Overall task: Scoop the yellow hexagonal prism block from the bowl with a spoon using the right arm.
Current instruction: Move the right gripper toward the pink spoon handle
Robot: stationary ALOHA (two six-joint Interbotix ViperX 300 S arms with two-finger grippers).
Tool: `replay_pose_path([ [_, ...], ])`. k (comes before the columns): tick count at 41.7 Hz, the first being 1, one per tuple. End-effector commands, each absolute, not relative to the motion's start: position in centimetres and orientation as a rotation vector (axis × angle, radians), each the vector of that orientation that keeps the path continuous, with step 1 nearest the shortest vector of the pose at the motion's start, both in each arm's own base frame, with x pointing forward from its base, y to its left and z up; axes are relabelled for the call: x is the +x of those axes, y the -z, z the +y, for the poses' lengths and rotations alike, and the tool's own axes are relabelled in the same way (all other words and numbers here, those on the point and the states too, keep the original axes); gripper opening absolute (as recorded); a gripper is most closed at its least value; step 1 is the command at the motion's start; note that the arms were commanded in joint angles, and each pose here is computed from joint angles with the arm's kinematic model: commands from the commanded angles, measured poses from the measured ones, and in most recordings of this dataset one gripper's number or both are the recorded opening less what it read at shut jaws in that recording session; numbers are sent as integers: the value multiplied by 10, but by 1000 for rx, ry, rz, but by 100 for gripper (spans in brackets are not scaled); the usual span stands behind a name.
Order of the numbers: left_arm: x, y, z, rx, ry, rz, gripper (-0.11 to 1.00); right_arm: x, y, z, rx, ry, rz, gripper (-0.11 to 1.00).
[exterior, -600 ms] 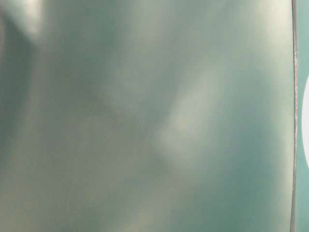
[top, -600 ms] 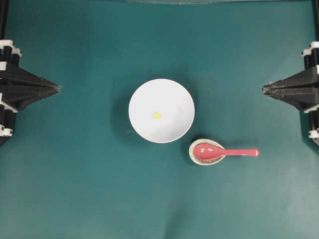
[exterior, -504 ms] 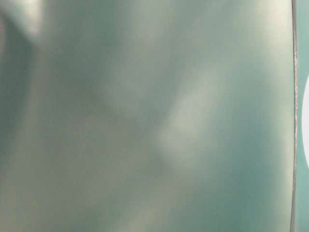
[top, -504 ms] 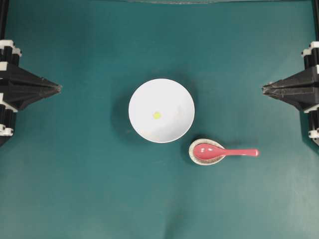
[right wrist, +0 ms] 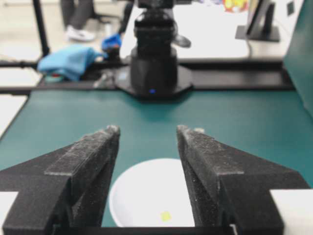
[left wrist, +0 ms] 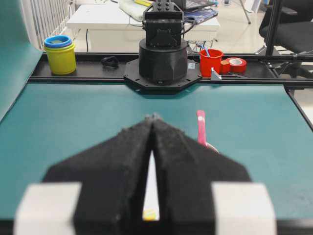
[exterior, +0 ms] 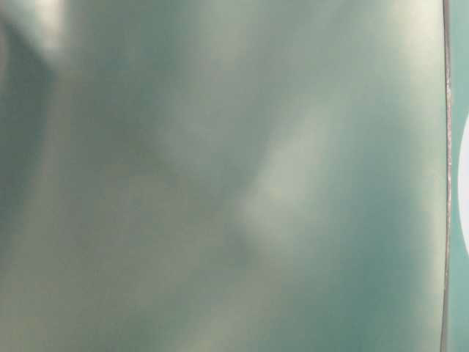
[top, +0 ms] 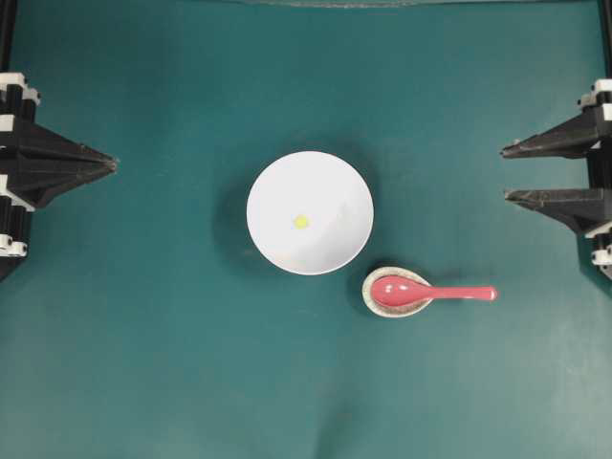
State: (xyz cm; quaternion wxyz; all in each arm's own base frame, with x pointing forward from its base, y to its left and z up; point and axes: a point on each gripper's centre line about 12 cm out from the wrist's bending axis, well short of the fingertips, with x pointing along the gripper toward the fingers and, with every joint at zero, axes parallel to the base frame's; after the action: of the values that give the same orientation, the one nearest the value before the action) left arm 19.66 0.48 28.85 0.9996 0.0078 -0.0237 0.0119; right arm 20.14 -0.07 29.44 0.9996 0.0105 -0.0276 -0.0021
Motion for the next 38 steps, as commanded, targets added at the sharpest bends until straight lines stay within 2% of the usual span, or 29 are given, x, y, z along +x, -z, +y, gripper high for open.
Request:
replay_pose_path([
  [1, 199, -295, 5, 20, -25, -61, 0, 205, -297, -1, 26, 6, -55, 55],
  [10, 199, -294, 5, 20, -25, -58, 0, 218, -266, -1, 57, 9, 46, 55],
  [18, 198, -294, 5, 22, -25, -61, 0, 233, -222, 4, 98, -3, 168, 54],
  [38, 198, -294, 5, 22, -25, -55, 0, 244, -149, 27, 157, -55, 204, 54],
])
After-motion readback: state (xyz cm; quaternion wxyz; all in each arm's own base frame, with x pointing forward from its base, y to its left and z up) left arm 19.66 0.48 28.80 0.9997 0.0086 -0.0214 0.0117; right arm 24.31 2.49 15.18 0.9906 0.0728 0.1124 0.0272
